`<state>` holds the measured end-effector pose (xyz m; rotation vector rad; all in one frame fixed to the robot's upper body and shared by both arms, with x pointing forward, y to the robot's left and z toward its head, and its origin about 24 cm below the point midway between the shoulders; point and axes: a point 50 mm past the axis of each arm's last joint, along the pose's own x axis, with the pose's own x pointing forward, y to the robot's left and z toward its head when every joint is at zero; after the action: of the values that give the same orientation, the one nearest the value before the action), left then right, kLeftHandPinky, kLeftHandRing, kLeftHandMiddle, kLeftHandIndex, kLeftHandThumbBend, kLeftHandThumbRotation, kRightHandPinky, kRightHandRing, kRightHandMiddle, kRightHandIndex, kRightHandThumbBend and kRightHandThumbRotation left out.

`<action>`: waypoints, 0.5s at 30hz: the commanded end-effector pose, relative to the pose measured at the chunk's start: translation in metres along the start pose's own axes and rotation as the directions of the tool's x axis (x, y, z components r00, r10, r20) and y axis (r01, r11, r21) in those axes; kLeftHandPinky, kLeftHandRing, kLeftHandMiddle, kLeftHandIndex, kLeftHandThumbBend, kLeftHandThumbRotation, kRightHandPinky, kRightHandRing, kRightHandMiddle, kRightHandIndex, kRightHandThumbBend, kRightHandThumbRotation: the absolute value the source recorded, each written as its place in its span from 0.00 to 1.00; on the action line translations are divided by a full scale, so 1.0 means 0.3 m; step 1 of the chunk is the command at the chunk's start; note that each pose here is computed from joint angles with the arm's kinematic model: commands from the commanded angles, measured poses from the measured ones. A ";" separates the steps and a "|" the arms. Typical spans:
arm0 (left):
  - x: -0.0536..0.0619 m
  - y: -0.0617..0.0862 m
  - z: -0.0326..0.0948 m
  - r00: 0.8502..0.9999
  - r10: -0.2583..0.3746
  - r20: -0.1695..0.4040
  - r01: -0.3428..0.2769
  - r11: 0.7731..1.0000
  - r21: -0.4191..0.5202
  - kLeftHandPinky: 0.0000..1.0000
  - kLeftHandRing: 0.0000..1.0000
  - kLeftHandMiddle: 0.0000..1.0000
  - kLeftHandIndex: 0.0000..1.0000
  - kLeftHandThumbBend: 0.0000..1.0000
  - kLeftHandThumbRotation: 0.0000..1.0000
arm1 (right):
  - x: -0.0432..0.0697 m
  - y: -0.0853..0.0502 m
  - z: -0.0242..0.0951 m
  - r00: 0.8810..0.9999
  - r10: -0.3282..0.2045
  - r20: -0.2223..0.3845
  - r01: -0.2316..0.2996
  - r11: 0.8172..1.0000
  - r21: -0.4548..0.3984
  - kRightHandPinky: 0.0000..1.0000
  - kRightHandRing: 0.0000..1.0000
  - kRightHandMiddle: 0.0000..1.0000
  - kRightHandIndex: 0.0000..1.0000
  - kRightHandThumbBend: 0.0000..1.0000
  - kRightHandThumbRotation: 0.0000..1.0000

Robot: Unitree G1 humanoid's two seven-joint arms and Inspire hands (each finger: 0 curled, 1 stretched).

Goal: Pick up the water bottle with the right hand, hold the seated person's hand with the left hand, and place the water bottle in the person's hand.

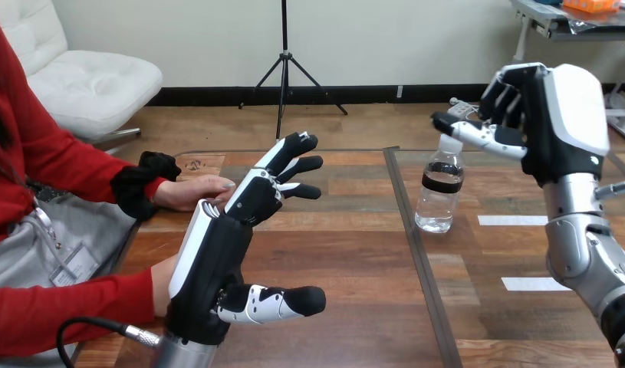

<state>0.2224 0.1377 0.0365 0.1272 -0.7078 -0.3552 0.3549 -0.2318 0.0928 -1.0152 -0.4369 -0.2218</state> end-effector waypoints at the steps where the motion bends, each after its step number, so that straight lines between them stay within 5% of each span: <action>1: 0.064 0.020 0.006 0.998 0.000 0.061 -0.001 1.000 0.021 0.70 0.84 0.90 0.90 1.00 0.66 | 0.095 -0.065 0.054 0.996 -0.032 0.084 0.035 0.999 -0.029 0.32 0.38 0.43 0.46 1.00 0.64; 15: 0.071 0.008 0.006 0.998 -0.002 0.065 0.003 1.000 -0.008 0.71 0.85 0.90 0.90 1.00 0.63 | 0.135 -0.039 0.062 0.991 0.129 0.033 -0.125 0.987 -0.105 0.52 0.62 0.68 0.69 1.00 0.58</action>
<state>0.2245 0.1366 0.0377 0.1251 -0.7107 -0.3605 0.3637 -0.2264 0.0904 -1.1098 -0.3334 -0.0971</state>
